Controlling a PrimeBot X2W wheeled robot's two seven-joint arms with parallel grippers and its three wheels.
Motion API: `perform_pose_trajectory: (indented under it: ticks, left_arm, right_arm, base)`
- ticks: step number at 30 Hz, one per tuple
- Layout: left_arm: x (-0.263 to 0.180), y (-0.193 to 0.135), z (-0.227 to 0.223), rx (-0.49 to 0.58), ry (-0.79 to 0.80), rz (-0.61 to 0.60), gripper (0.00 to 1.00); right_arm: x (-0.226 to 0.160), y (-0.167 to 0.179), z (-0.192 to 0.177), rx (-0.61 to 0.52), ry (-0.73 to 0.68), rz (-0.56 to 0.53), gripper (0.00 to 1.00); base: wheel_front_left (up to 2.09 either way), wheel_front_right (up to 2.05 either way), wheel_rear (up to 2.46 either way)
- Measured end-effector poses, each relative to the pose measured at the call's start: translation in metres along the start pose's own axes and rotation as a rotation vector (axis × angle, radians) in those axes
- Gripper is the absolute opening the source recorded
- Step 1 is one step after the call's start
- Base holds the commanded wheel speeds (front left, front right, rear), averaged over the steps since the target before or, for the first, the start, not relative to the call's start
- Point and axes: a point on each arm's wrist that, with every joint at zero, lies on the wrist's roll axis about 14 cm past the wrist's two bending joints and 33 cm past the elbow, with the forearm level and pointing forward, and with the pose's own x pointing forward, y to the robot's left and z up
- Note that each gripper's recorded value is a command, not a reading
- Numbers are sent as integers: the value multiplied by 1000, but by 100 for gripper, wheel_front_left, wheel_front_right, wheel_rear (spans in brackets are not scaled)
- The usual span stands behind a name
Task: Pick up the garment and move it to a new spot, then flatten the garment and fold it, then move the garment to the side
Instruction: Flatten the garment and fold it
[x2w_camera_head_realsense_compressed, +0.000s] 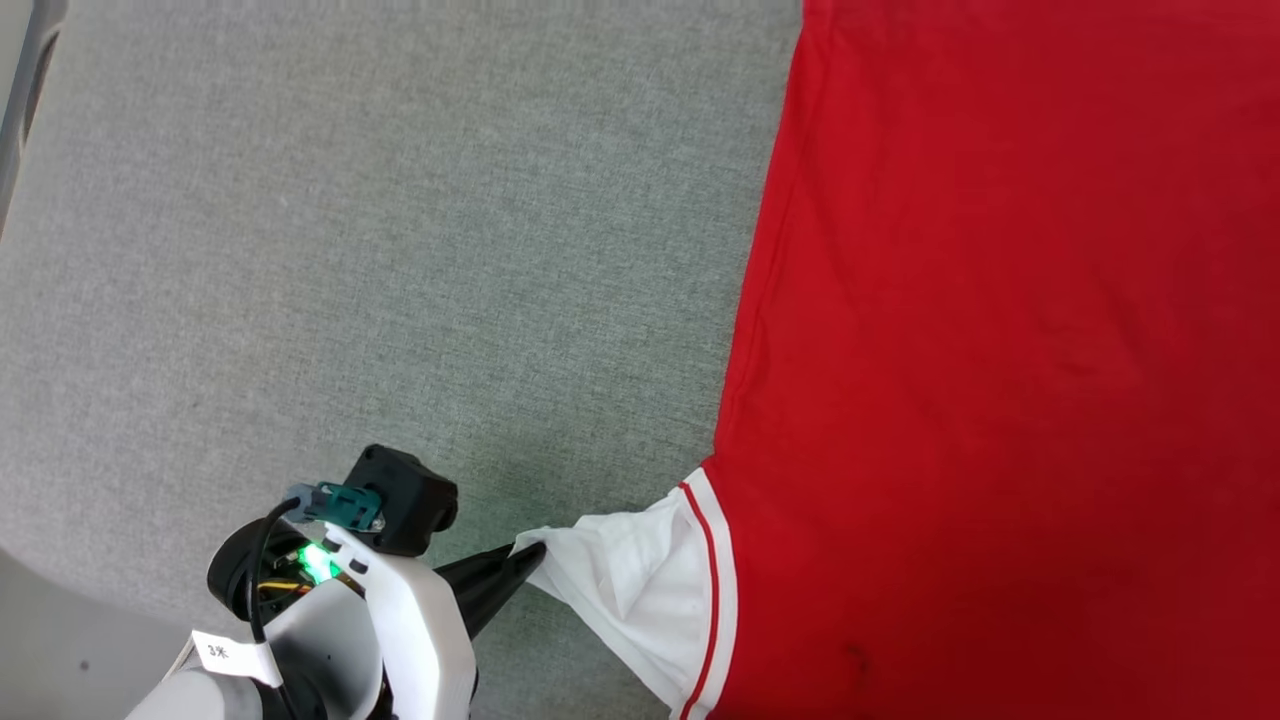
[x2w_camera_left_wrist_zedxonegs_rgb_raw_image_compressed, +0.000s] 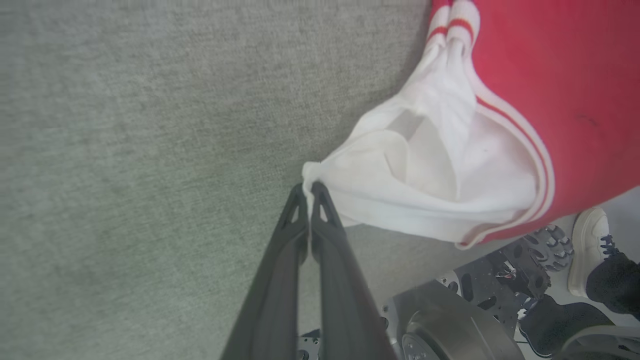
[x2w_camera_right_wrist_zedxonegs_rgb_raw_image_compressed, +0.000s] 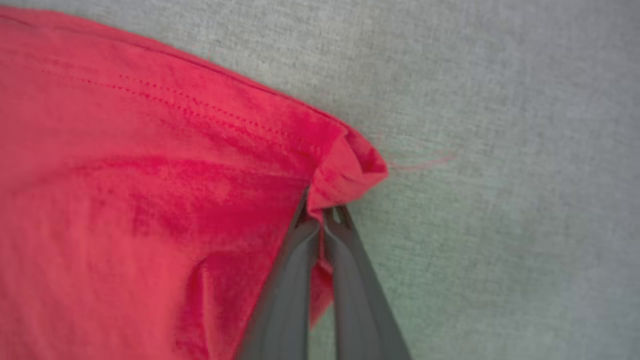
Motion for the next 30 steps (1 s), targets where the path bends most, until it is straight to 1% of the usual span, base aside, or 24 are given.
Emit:
perform_pose_trajectory:
  ticks: [4, 8, 13, 16, 19, 24, 30]
  left_arm:
    - [-4, -3, 9, 2, -44, -7, 0]
    - [-8, -13, 18, 0, -92, -27, 0]
    - [-15, -22, 21, 7, -130, -39, 0]
    - [-20, -27, 23, -7, -167, -42, 0]
    - [-22, -37, 20, -17, -182, -60, 0]
    - [-28, -52, 21, -15, -225, -81, 0]
    - [-36, -62, 19, 2, -259, -86, 0]
  right_arm:
    - [-11, -8, -18, 11, 12, -13, 0]
    - [-24, -11, -45, 29, 30, -10, 0]
    - [-44, -17, -84, 32, 41, -14, 0]
    - [-58, -19, -110, 35, 36, -5, 0]
    - [-71, -25, -140, 76, 34, 3, 0]
    - [-97, -43, -190, 132, 34, -26, 0]
    - [-123, -50, -240, 227, 19, -25, 0]
  base:
    - [0, 0, 0]
    - [0, 0, 0]
    - [0, 0, 0]
    - [0, 0, 0]
    - [0, 0, 0]
    - [0, 0, 0]
    - [0, 0, 0]
